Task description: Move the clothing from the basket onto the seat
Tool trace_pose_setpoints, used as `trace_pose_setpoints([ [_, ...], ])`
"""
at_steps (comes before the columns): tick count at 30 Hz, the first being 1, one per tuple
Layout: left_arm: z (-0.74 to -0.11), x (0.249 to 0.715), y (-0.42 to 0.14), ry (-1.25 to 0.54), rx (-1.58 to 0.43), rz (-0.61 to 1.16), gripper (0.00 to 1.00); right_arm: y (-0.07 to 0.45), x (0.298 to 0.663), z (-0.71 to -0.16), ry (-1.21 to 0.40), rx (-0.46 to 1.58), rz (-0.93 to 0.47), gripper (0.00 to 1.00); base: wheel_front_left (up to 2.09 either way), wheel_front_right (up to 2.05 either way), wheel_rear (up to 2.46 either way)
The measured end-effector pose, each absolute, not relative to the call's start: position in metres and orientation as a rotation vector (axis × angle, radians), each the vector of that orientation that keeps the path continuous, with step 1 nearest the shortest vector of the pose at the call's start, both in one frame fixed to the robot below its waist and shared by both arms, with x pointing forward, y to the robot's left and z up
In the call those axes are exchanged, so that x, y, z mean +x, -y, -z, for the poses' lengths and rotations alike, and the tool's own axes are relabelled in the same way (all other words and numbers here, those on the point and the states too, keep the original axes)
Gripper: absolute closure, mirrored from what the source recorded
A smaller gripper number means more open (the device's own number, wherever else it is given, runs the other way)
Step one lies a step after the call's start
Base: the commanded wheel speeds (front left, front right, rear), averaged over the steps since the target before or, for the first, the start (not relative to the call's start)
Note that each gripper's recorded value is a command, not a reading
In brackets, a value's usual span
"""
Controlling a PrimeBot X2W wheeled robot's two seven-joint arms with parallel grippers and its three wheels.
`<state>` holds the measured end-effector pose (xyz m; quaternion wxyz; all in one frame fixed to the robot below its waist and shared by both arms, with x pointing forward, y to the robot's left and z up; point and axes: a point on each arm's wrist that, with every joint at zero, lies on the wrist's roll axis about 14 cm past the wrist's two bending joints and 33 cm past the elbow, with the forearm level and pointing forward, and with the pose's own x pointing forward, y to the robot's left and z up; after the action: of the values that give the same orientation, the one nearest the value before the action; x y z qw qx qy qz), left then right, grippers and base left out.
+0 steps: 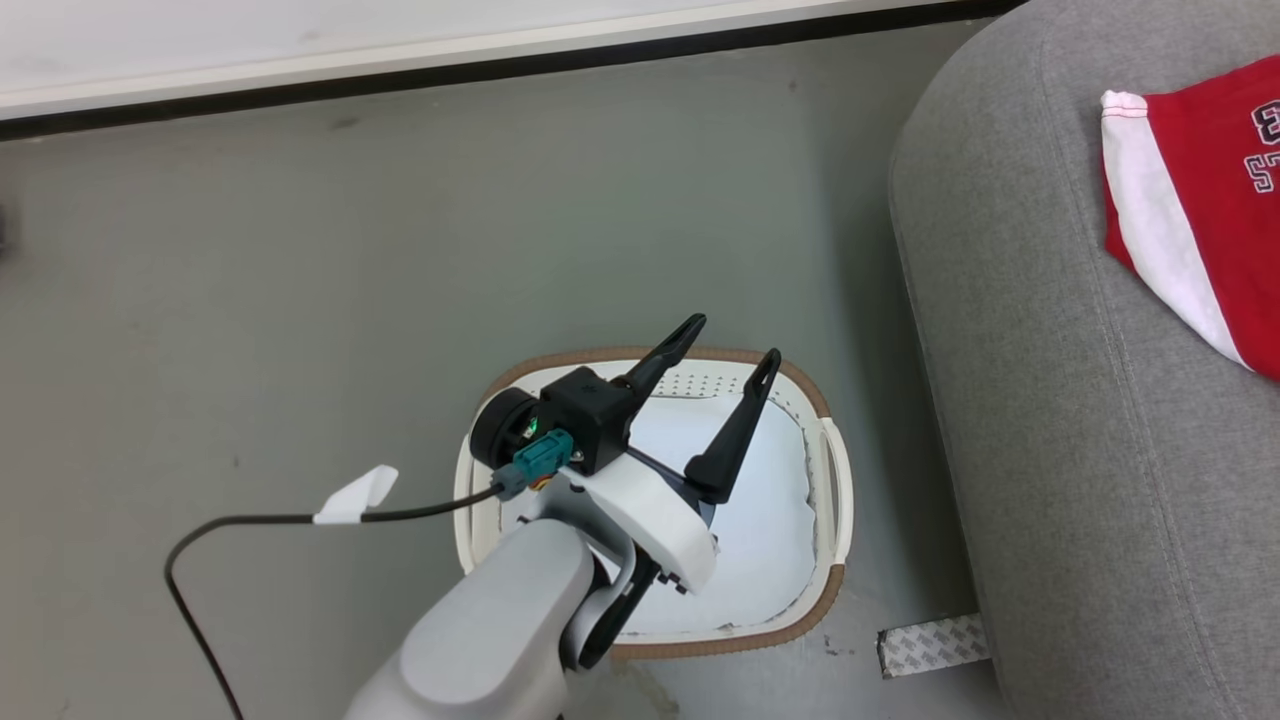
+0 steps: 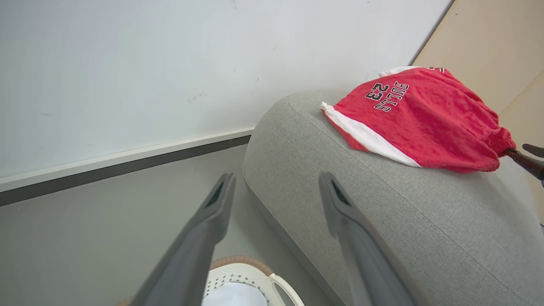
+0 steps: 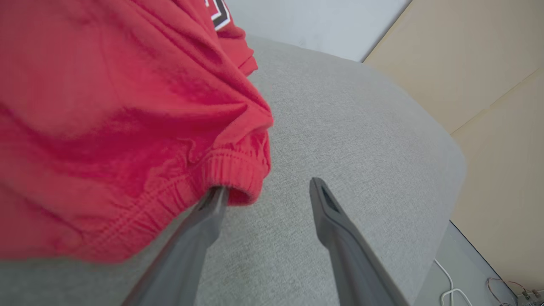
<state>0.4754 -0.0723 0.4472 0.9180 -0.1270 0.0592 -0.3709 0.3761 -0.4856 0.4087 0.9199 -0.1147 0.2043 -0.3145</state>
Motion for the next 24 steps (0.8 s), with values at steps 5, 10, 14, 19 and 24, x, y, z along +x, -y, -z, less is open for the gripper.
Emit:
trace_pose_setpoints([
  [5,-0.451,0.471,0.072,-0.119,-0.263,0.759,0.00,0.468,0.365,-0.401,-0.438,-0.260,0.601,0.00,0.00,0.00,0.00],
  [10,-0.464,0.469,0.067,-0.091,-0.271,0.739,0.00,0.452,0.358,-0.414,-0.381,-0.276,0.563,0.00,0.00,0.00,0.00],
  [14,-0.476,0.465,0.058,-0.069,-0.282,0.708,0.00,0.438,0.355,-0.434,-0.300,-0.278,0.537,0.00,0.00,0.00,0.00],
  [19,-0.485,0.457,0.038,-0.054,-0.292,0.636,0.00,0.406,0.361,-0.461,-0.179,-0.256,0.469,0.00,0.00,0.00,0.00],
  [24,-0.497,0.448,0.015,-0.025,-0.302,0.560,0.00,0.368,0.369,-0.482,-0.080,-0.222,0.383,0.00,0.00,0.00,0.00],
])
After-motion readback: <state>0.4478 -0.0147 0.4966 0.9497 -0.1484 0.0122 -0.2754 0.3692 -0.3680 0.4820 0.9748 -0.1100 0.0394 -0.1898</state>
